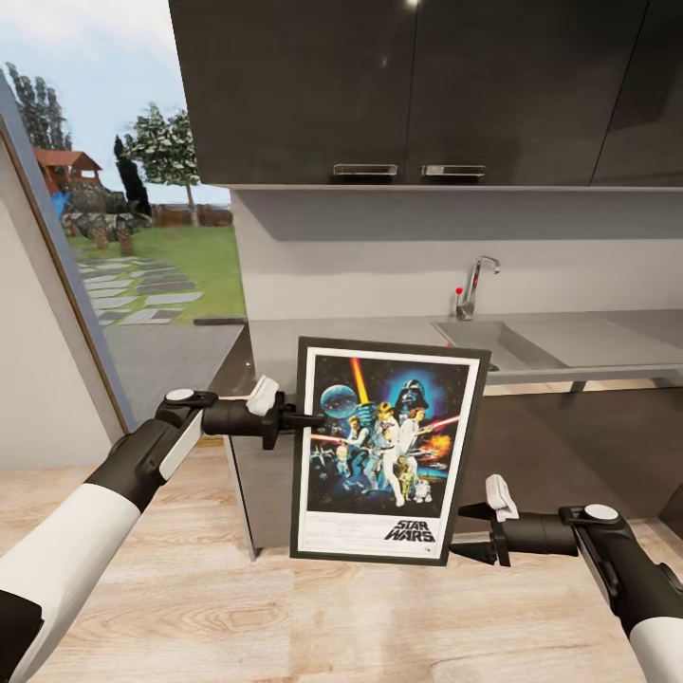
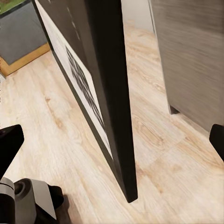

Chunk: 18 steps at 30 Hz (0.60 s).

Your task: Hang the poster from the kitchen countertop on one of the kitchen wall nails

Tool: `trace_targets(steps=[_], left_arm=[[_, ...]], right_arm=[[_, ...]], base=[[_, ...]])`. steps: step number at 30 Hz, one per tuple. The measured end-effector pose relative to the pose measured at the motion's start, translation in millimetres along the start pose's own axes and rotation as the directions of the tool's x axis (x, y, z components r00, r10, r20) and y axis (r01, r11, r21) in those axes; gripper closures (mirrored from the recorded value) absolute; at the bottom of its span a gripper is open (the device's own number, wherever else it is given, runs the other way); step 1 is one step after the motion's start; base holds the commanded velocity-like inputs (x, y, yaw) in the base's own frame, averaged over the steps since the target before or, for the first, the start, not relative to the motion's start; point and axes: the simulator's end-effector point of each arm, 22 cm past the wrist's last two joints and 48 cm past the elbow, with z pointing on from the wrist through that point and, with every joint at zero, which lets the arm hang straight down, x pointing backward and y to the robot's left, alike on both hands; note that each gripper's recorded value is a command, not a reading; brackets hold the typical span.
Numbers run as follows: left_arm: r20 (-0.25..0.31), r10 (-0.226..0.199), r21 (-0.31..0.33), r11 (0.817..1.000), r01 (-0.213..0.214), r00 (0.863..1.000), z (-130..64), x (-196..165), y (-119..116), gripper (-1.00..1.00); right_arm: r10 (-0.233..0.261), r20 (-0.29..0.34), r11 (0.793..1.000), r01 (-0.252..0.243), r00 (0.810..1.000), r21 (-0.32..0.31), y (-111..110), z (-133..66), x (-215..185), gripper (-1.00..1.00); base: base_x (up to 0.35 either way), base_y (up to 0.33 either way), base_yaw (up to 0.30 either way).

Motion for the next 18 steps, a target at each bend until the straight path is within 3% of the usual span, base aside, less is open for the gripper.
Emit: trace_targets(steps=[18], left_arm=[[0.0, 0.0, 0.001, 1.0, 0.0, 1.0, 0.3, 0.2, -0.1, 1.0]], right_arm=[[0.0, 0.002, 1.0, 0.0, 1.0, -0.003, 1.2, 1.9, 0.0, -1.0]], base=[[0.0, 0.0, 0.0]])
